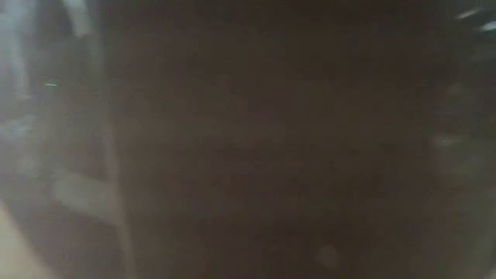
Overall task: Place coffee mugs
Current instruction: Put the purple and white mug on the shelf
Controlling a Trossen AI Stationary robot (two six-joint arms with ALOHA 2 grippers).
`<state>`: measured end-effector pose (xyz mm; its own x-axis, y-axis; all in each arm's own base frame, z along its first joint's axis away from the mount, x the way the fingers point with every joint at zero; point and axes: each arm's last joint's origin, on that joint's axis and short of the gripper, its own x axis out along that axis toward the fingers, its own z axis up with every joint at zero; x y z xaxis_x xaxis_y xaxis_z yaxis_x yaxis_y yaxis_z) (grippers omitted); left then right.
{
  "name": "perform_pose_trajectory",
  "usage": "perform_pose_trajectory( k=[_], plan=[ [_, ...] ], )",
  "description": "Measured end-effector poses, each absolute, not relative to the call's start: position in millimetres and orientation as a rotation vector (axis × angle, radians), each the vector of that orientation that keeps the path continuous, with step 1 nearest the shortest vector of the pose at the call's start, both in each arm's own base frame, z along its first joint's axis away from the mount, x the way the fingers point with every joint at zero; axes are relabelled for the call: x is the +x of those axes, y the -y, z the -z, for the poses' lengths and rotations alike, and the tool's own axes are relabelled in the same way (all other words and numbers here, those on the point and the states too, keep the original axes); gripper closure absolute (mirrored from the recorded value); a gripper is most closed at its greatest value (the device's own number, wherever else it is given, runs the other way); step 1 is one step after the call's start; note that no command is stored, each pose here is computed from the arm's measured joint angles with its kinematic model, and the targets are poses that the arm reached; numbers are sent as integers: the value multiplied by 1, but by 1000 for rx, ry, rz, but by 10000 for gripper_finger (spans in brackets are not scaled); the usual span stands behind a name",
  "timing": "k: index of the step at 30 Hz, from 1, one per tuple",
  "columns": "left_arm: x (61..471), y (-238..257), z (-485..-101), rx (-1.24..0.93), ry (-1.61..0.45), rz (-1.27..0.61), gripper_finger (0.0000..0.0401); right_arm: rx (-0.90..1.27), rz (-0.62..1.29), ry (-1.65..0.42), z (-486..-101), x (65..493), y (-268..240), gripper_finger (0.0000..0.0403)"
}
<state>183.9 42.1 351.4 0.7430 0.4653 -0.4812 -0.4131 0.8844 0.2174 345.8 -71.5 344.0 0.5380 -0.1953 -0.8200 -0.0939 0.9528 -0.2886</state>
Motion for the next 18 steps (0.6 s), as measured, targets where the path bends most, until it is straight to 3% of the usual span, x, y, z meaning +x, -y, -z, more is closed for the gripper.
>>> perform_pose_trajectory(
  k=[12, 18],
  plan=[
    [183, -42, -350, 79, -563, -485, 209, -257, -30, -968, -344, 354, 4, 178],
    [184, -40, -349, 54, -564, -398, 209, -159, -53, -921, -346, 355, -32, 178]
  ],
)
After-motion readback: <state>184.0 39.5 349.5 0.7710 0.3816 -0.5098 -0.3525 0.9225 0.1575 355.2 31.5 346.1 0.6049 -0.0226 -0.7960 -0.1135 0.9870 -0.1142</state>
